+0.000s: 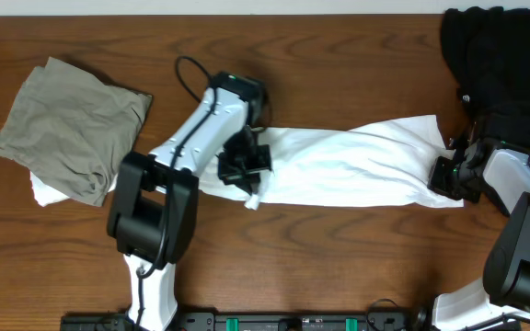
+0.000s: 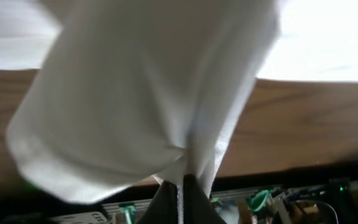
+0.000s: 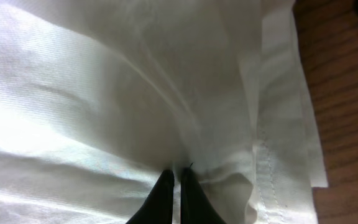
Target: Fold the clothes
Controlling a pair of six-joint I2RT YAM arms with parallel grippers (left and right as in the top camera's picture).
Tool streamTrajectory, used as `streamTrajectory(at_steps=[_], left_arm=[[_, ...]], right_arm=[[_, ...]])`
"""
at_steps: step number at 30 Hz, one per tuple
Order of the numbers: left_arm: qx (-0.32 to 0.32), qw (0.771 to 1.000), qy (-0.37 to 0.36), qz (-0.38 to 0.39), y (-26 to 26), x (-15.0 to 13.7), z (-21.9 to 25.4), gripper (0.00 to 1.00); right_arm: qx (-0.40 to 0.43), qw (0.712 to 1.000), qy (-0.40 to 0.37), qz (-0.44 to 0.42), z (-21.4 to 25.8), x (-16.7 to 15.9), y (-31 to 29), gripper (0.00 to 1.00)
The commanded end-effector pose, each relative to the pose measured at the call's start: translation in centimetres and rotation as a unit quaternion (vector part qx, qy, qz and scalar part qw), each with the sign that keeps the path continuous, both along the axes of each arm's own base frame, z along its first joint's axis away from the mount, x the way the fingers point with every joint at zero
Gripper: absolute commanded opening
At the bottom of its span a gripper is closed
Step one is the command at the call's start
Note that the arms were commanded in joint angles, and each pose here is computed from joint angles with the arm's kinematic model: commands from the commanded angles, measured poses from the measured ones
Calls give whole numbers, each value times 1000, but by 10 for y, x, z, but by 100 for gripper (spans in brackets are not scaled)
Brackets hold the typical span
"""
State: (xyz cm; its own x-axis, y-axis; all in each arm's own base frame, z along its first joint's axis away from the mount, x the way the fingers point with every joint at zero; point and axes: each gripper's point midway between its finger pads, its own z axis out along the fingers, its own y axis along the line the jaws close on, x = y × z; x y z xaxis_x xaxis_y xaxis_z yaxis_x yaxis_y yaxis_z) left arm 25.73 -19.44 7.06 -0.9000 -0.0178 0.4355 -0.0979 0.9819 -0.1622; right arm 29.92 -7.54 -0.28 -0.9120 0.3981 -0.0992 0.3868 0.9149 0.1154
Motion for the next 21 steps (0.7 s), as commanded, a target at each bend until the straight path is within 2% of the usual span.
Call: streamTrajectory(at_steps=[1, 5, 9, 15, 21], left_arm=[[-16, 1000, 11, -12, -23, -17, 6, 6], [-16, 999, 0, -35, -39, -25, 4, 6], [19, 999, -18, -30, -36, -22, -1, 6], [43, 998, -33, -33, -27, -16, -4, 21], [110, 988, -96, -49, 0, 11, -2, 24]], right_arm=[[-2, 1000, 11, -4, -4, -5, 1, 6], [-9, 1000, 14, -5, -4, -6, -1, 6], [-8, 1000, 15, -5, -4, -7, -1, 6], [-8, 1000, 15, -5, -4, -7, -1, 6], [-9, 1000, 14, -5, -4, -6, -1, 6]])
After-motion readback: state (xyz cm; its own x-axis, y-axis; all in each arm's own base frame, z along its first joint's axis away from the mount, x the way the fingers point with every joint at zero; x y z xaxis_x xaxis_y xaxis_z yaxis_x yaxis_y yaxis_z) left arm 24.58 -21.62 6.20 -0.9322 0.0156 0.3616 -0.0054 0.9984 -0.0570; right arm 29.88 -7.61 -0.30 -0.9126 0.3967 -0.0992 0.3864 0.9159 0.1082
